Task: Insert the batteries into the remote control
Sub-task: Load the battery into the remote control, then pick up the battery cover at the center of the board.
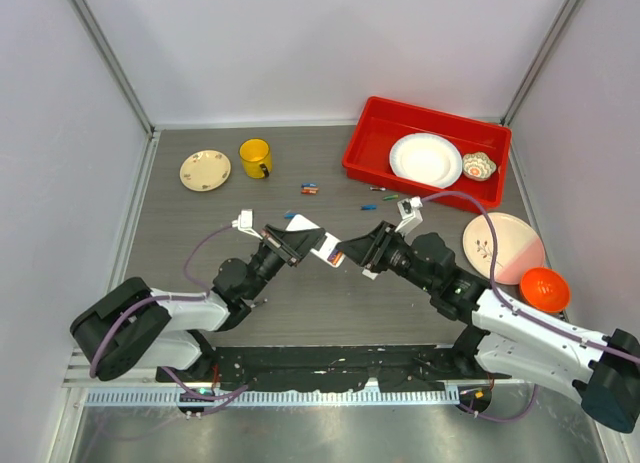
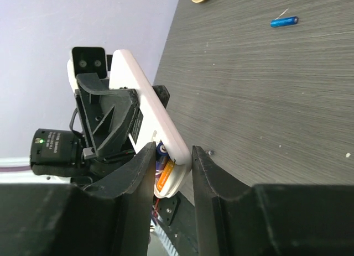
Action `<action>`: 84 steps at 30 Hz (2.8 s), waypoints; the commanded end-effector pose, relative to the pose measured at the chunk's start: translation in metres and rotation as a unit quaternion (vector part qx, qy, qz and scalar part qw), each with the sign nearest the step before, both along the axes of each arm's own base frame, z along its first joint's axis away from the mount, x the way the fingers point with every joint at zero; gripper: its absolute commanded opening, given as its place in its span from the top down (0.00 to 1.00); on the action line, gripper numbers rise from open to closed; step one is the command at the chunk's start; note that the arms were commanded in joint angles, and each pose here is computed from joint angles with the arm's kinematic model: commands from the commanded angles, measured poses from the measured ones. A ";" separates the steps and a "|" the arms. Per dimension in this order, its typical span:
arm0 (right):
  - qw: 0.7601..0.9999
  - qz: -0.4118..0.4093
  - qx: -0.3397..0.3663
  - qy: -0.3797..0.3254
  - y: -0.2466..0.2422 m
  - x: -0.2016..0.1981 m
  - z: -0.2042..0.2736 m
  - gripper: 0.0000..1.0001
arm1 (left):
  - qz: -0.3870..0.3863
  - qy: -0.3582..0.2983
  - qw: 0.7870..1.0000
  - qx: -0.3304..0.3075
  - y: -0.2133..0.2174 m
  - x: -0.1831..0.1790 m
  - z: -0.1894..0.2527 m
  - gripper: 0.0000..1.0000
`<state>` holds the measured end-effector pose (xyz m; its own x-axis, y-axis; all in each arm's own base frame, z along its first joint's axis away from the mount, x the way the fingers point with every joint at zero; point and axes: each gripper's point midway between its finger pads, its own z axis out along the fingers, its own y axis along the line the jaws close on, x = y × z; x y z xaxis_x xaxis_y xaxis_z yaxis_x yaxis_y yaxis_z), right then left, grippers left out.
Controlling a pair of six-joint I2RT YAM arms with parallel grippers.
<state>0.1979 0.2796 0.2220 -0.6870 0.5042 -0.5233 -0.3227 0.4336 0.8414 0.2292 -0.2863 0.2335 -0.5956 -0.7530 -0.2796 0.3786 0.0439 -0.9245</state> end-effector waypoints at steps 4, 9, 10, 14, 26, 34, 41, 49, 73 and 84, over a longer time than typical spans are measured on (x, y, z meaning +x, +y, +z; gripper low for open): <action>0.994 0.076 -0.046 -0.058 0.024 -0.014 0.029 0.99 | -0.032 -0.095 0.992 -0.072 -0.005 -0.018 0.062 1.00; 0.991 0.075 -0.080 -0.075 0.021 -0.012 0.025 0.99 | -0.032 -0.098 0.992 -0.073 -0.006 -0.017 0.064 1.00; 0.991 0.074 -0.092 -0.070 0.021 -0.012 0.022 0.99 | -0.032 -0.097 0.992 -0.072 -0.006 -0.017 0.063 1.00; 0.992 0.068 -0.071 -0.074 0.018 -0.014 0.030 0.99 | -0.032 -0.095 0.993 -0.069 -0.006 -0.017 0.061 1.00; 0.995 -0.001 -0.007 -0.100 -0.010 -0.007 0.080 0.30 | -0.016 -0.086 0.995 -0.055 0.003 -0.018 0.046 1.00; 0.962 -0.174 -0.204 -0.054 -0.086 0.031 0.026 0.30 | -0.025 -0.086 0.994 -0.060 0.014 -0.028 0.045 1.00; 0.903 -0.152 -0.401 -0.029 -0.105 0.040 -0.048 0.38 | -0.193 0.047 0.977 0.074 -0.007 -0.037 -0.009 1.00; 0.871 -0.031 -0.491 0.013 -0.081 0.032 -0.113 0.28 | -0.275 -0.010 0.959 0.069 -0.001 -0.077 0.006 1.00; 0.812 0.028 -0.580 0.058 -0.085 0.031 -0.185 0.16 | -0.249 -0.024 0.965 0.078 0.013 -0.087 -0.007 1.00; 0.806 -0.013 -0.586 0.085 -0.099 0.047 -0.198 0.16 | -0.244 -0.021 0.966 0.080 0.013 -0.084 -0.010 1.00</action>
<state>0.2260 0.1822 0.0218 -0.8012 -0.2971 -0.5194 -0.2802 0.9533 -0.1131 0.1434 -0.2751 0.2132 -0.8798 -0.3112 -0.3593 0.3743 0.0124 -0.9272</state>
